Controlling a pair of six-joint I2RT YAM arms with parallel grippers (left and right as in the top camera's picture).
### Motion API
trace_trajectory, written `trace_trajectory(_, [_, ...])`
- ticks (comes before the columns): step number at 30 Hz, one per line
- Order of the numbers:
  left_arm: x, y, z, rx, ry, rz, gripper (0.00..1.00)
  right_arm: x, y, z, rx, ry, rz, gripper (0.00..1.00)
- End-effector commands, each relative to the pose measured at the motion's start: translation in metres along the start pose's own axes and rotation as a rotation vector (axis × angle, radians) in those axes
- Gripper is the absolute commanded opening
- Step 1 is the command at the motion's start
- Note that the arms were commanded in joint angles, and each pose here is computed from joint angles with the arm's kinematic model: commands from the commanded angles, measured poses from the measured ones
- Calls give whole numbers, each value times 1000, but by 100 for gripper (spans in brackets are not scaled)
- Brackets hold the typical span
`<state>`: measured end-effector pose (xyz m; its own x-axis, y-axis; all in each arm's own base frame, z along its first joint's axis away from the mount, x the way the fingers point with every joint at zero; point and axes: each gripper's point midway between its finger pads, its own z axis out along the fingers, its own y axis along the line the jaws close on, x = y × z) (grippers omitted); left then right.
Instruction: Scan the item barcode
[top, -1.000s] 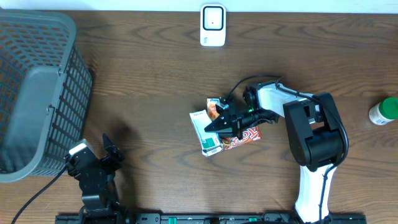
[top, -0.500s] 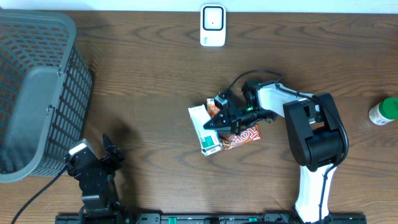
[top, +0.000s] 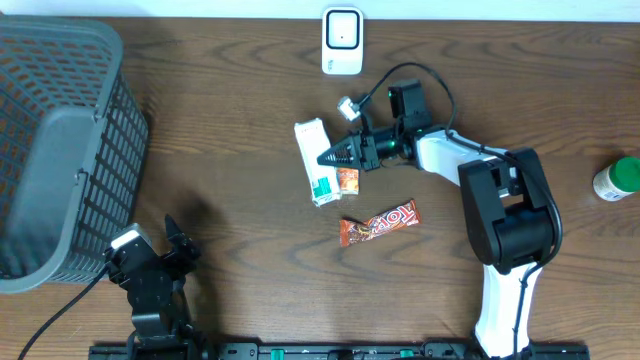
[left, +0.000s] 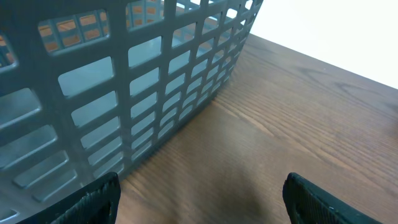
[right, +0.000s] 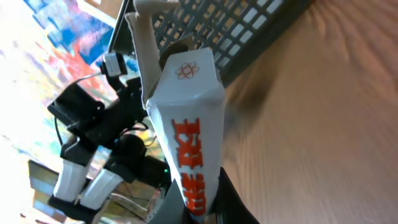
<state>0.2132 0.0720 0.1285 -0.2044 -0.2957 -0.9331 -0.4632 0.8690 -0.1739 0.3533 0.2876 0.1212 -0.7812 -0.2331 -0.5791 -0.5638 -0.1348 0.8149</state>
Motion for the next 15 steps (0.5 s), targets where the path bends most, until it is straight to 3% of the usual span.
trace_trajectory(1, [3,3,1,-17,2,-4,84,-3,-6,-16,13,-30,38,1])
trace_trajectory(12, [3,3,1,-17,2,-4,84,-27,-6,-46,47,-79,-293,1])
trace_trajectory(15, [3,3,1,-17,2,-4,84,-29,-5,-47,46,-81,-260,1])
